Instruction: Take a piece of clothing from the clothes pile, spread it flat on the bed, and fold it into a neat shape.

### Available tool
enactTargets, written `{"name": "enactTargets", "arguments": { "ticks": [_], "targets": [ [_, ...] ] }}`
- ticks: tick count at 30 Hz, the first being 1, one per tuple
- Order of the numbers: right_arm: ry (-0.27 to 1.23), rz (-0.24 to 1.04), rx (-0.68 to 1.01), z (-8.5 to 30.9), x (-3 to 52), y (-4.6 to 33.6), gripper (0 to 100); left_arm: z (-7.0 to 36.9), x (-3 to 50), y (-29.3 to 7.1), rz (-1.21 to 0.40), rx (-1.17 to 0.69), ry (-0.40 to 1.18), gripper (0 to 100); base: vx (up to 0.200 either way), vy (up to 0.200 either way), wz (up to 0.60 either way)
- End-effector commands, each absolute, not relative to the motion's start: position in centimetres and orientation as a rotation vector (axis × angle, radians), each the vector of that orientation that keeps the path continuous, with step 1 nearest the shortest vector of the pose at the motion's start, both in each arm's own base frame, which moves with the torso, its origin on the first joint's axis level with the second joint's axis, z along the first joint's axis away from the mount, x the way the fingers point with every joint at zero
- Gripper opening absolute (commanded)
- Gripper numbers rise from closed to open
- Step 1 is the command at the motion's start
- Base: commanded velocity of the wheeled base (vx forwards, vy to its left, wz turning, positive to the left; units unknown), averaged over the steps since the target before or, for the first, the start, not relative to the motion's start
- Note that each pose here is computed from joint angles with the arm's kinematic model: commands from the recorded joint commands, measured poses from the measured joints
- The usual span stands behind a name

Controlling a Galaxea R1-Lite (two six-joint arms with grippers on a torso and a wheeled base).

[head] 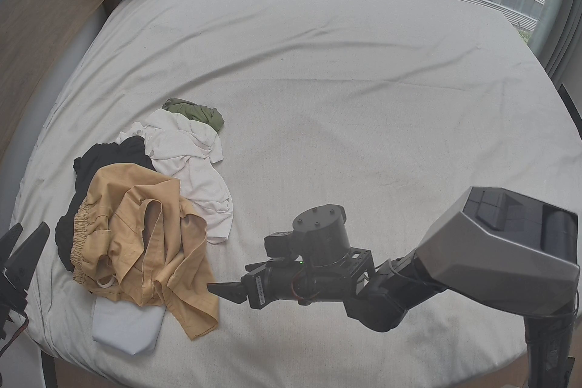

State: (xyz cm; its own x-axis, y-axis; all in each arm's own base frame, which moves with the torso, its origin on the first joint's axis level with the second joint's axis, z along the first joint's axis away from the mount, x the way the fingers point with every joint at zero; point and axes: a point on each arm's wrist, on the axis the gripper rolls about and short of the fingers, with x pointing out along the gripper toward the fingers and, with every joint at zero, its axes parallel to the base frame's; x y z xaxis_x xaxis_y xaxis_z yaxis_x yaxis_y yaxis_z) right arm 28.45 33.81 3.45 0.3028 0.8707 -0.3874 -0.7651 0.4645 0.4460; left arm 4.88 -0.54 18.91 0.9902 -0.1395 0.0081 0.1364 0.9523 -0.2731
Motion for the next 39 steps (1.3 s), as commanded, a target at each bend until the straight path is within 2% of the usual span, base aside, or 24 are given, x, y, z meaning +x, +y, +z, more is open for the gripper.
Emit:
{"name": "enactTargets", "arguments": {
  "ticks": [1, 27, 39],
  "targets": [
    [0.662, 1.099, 0.181, 2.1, 28.6, 34.9, 100, 18.9, 5.0, -0.6, -0.141, -0.277, 0.017, 100, 0.000, 0.000, 0.00],
    [0.761, 1.099, 0.170, -1.2, 27.2, 39.1, 100, 19.0, 4.8, -0.6, -0.146, -0.279, 0.003, 100, 0.000, 0.000, 0.00],
    [0.808, 1.097, 0.165, -3.0, 26.3, 39.6, 100, 19.1, 4.8, -0.6, -0.148, -0.279, -0.001, 100, 0.000, 0.000, 0.00]
  ]
}}
